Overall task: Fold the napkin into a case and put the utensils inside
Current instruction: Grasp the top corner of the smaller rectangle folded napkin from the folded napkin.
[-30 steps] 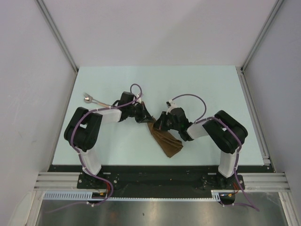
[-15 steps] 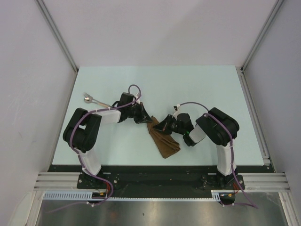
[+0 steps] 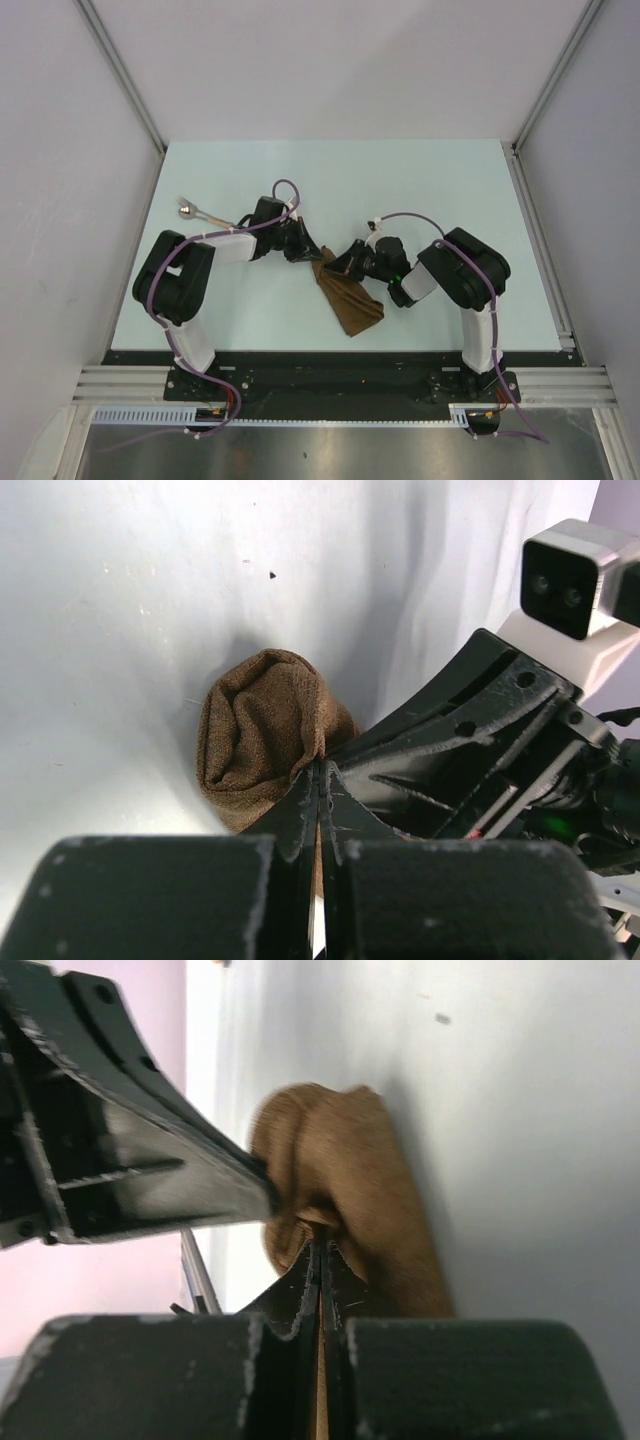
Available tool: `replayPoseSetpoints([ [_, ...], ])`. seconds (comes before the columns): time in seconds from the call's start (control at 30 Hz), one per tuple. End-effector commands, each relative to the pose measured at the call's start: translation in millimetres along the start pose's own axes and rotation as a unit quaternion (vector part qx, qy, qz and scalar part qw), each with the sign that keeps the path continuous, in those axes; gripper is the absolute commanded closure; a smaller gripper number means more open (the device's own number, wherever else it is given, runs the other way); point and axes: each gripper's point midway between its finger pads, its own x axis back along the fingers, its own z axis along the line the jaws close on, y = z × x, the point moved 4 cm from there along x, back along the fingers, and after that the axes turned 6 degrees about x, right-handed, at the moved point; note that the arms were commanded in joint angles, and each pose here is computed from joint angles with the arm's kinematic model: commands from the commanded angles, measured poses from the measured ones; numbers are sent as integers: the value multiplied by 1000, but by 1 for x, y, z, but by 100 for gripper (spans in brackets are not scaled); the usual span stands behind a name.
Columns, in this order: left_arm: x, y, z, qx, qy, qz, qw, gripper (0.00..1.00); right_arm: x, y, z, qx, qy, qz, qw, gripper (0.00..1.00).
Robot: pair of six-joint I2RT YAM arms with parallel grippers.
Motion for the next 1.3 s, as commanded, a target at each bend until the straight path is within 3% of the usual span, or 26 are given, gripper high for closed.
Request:
replayPoseSetpoints([
  [0.0,8,1,-17,-19,-20,-8,1000,100,-16,5,17,15,30,-7,999,100],
  [0.23,1,-8,-18,-4,-31,-2,1000,100,-49,-1,8,6,9,-7,1000,100],
  [0.33,2,-7,-18,1,-28,-11,1000,100,-46,0,12,14,14,-36,999,100],
  [0.47,9,-5,-19,11,-29,-33,999,100,-25,-2,-13,64,-114,-50,990,100],
  [0.73,15,-2,-19,11,-26,-38,999,100,-19,1,-2,28,-47,-45,997,100],
  [0.9,14,-4,-17,14,-26,-36,999,100,-21,2,1,14,-39,-50,998,100],
  [1.13,7,-11,-16,25,-28,-29,999,100,-58,14,17,9,-23,-53,998,100],
  [1.27,8,-6,-17,17,-21,-32,999,100,-49,10,12,2,-27,-43,999,100],
])
